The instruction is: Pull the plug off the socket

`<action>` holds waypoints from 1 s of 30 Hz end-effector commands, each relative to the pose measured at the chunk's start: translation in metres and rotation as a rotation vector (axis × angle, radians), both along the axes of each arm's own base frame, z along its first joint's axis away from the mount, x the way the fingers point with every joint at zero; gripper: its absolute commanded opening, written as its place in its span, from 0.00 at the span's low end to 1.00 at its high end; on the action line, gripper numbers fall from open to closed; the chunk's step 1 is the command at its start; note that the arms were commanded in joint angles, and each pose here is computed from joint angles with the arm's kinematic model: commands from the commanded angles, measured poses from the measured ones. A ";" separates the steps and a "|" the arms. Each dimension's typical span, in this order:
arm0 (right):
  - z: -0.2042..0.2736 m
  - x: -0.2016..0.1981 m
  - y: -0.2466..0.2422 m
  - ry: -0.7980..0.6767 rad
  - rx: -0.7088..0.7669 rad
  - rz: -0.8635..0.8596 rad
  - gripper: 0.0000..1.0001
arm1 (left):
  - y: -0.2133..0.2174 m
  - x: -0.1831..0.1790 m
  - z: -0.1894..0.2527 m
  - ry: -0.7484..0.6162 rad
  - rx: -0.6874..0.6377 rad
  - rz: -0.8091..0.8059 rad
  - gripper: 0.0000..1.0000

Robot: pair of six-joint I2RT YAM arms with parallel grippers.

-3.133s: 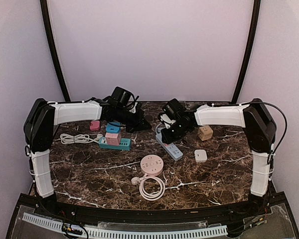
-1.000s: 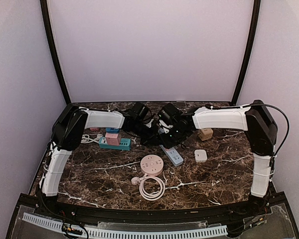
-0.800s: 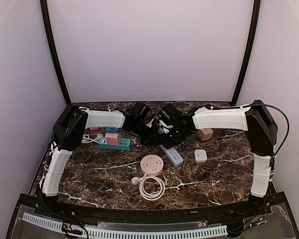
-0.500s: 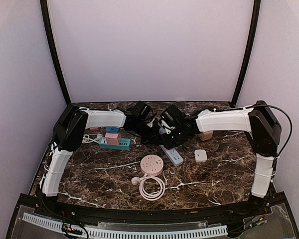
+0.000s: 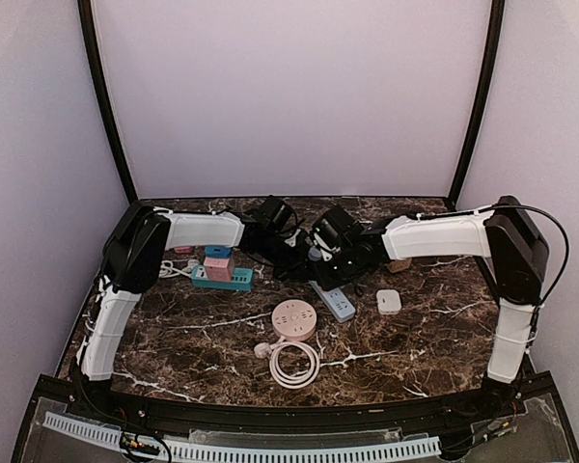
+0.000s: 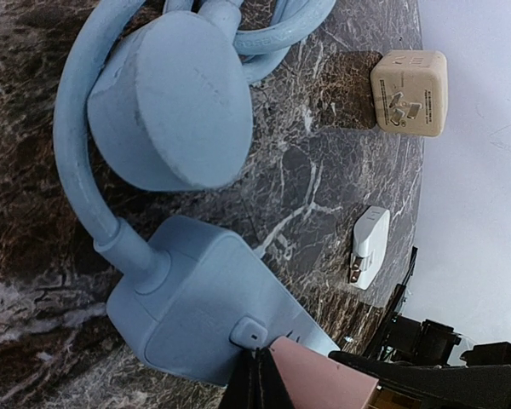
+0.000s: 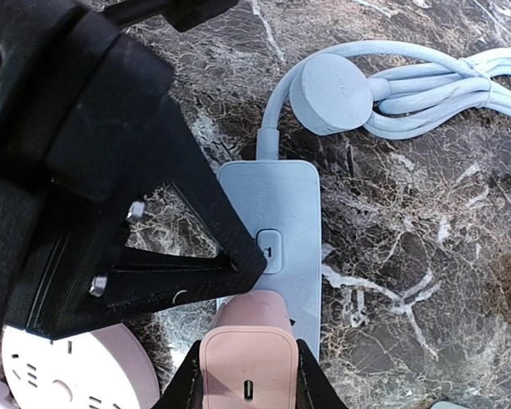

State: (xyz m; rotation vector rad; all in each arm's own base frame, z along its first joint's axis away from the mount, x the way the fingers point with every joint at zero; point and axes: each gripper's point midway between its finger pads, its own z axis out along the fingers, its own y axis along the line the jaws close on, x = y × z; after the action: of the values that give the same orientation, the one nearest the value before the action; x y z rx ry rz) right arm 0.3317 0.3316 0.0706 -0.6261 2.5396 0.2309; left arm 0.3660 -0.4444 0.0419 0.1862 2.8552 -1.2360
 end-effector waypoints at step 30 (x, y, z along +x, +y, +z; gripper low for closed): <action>0.086 0.017 0.000 -0.150 0.095 -0.017 0.06 | 0.073 -0.057 -0.126 0.215 0.441 0.031 0.00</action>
State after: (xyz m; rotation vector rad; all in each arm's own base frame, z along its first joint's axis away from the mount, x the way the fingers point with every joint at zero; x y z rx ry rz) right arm 0.3312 0.3296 0.0724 -0.6425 2.5423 0.2340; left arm 0.3658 -0.4444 0.0411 0.1820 2.8581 -1.2114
